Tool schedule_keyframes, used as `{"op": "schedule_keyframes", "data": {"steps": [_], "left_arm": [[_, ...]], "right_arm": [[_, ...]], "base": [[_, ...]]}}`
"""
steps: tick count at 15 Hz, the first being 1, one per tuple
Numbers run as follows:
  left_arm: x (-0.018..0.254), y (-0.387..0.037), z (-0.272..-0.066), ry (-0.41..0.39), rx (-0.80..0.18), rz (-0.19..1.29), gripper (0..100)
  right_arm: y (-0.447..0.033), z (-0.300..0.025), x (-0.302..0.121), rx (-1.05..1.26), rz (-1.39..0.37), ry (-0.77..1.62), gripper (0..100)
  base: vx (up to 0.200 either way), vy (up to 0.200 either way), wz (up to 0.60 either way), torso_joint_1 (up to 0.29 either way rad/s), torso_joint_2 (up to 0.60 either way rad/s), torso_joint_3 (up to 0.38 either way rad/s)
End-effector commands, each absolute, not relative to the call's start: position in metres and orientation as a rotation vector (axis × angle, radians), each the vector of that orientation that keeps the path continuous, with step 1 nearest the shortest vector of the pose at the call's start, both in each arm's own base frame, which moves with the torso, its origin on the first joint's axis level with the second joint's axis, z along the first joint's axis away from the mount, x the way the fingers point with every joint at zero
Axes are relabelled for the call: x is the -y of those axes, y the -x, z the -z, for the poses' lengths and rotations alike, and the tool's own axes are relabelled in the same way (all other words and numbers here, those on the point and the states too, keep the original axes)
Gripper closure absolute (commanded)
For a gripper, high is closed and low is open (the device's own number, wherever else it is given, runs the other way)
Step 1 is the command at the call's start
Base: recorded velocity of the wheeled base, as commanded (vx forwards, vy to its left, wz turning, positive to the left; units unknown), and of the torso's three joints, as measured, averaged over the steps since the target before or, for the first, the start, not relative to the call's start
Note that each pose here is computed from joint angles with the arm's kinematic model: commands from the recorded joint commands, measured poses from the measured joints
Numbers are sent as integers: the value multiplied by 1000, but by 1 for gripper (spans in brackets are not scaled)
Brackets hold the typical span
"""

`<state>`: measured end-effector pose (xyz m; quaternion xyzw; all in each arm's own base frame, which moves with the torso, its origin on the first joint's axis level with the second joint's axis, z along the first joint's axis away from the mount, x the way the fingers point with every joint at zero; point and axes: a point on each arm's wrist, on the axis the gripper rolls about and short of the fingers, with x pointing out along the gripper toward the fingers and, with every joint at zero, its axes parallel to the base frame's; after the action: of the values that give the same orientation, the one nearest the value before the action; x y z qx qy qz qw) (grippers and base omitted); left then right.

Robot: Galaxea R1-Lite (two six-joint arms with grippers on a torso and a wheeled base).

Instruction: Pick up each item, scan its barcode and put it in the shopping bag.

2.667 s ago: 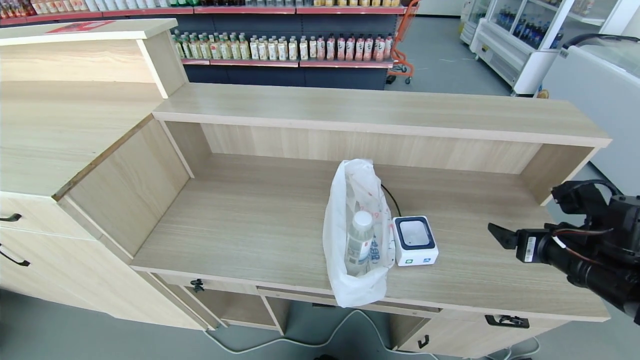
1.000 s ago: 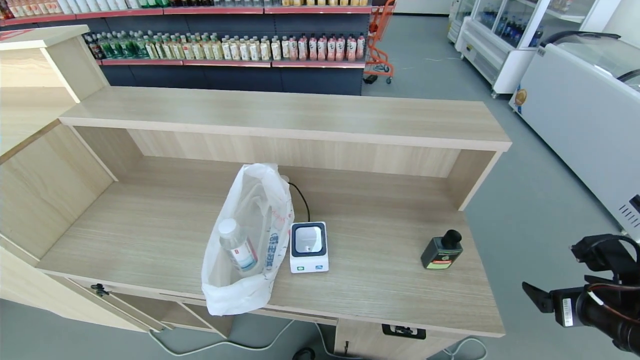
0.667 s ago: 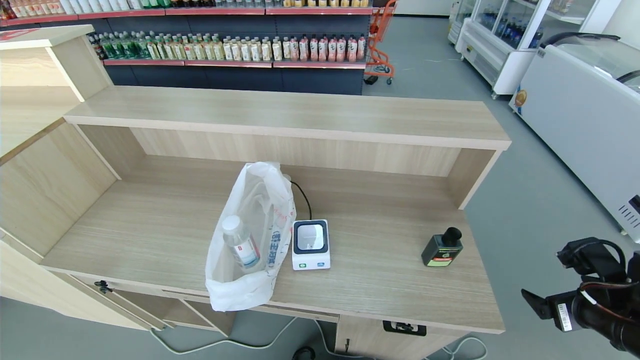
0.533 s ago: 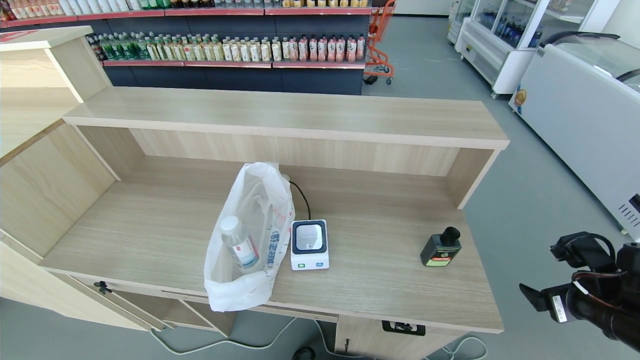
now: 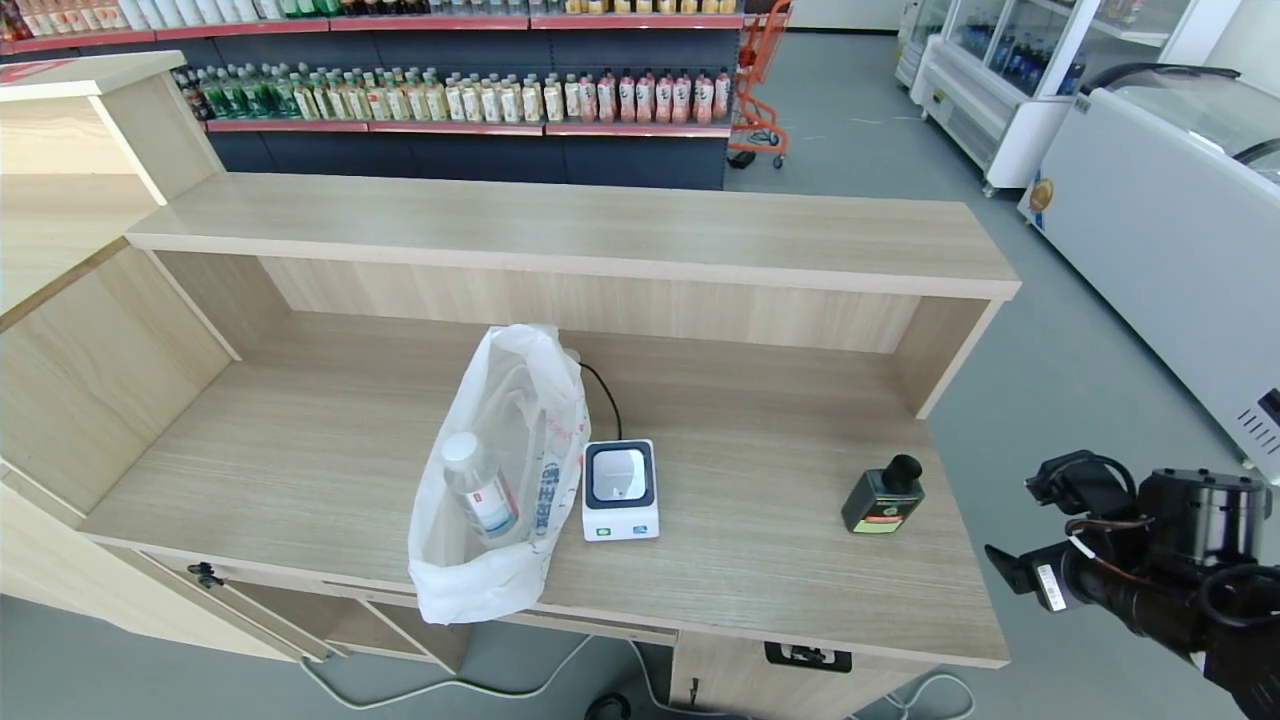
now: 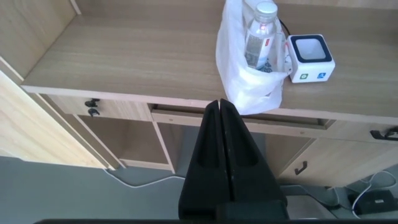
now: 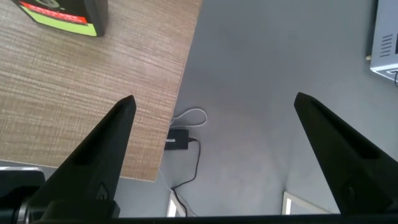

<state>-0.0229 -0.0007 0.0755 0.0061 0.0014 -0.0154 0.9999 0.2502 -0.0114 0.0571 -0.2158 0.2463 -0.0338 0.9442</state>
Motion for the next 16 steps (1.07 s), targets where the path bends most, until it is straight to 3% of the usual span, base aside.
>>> {"op": "schedule_keyframes", "data": {"steps": [1, 16], "left_arm": [[1, 23, -76, -12, -1, 31, 100], [1, 23, -75, -12, -3, 31, 100]], "right_arm": [[-257, -48, 4, -524, 33, 448, 0], [-305, -38, -28, -448, -56, 466, 0]], "base": [[0, 0, 0, 0, 0, 0], [0, 0, 0, 0, 0, 0]]}}
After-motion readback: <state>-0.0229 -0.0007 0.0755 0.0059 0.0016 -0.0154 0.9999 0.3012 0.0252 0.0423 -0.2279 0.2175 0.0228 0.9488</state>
